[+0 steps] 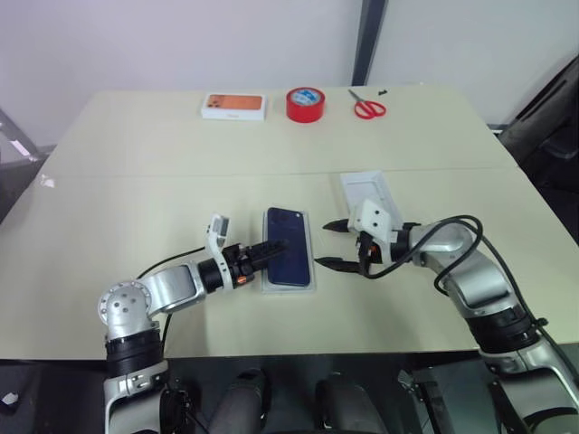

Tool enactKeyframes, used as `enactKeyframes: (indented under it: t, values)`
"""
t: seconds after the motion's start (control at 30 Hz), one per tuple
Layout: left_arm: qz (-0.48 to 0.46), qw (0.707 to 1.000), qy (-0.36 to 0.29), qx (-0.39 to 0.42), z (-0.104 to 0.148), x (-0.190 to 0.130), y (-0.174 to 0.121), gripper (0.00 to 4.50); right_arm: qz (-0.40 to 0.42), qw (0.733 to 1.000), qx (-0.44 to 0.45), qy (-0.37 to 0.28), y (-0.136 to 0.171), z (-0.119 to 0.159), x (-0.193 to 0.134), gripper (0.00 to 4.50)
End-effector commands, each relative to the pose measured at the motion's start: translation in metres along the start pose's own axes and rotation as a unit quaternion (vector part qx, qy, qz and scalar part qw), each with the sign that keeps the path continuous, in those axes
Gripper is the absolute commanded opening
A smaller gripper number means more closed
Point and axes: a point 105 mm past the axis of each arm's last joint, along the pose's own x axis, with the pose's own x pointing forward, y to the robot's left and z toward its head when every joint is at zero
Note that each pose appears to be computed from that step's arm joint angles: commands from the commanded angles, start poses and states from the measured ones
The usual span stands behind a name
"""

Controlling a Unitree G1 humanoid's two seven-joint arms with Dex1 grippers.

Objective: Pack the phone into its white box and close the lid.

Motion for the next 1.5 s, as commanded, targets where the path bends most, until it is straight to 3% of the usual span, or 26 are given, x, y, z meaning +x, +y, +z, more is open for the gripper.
enactKeyframes:
  t: [0.03,0.97,1.13,1.17,1.2,1.27,1.43,1.5]
  values:
    - [-0.022,0.999,0.012,0.028,0.0,-0.002,-0.015,4.12,-0.005,1.0,-0.021,-0.018,-0.003,0.013,0.002,3.93]
    - [0.022,0.993,0.066,0.095,-0.001,-0.021,-0.015,4.12,-0.007,0.999,-0.028,-0.027,-0.005,0.015,0.012,3.93]
    - [0.036,0.992,0.009,0.122,0.021,-0.029,-0.016,4.12,-0.009,0.999,-0.022,-0.028,-0.006,0.014,0.01,3.93]
    - [0.056,0.988,-0.005,0.144,0.029,-0.032,-0.013,4.16,-0.016,0.999,-0.02,-0.028,-0.008,0.014,0.01,3.51]
    - [0.082,0.984,-0.013,0.16,0.034,-0.035,-0.006,3.9,-0.021,0.999,-0.015,-0.028,-0.009,0.014,0.009,3.38]
    - [0.115,0.977,-0.039,0.175,0.048,-0.042,0.002,3.39,-0.027,0.999,-0.026,-0.021,-0.01,0.011,0.009,2.67]
    - [0.17,0.958,-0.014,0.229,0.045,-0.042,0.024,0.89,-0.053,0.997,-0.06,0.01,-0.018,0.001,0.014,0.08]
    - [0.166,0.96,0.008,0.226,0.036,-0.037,0.029,0.05,-0.053,0.996,-0.066,0.025,-0.017,-0.005,0.018,0.0]
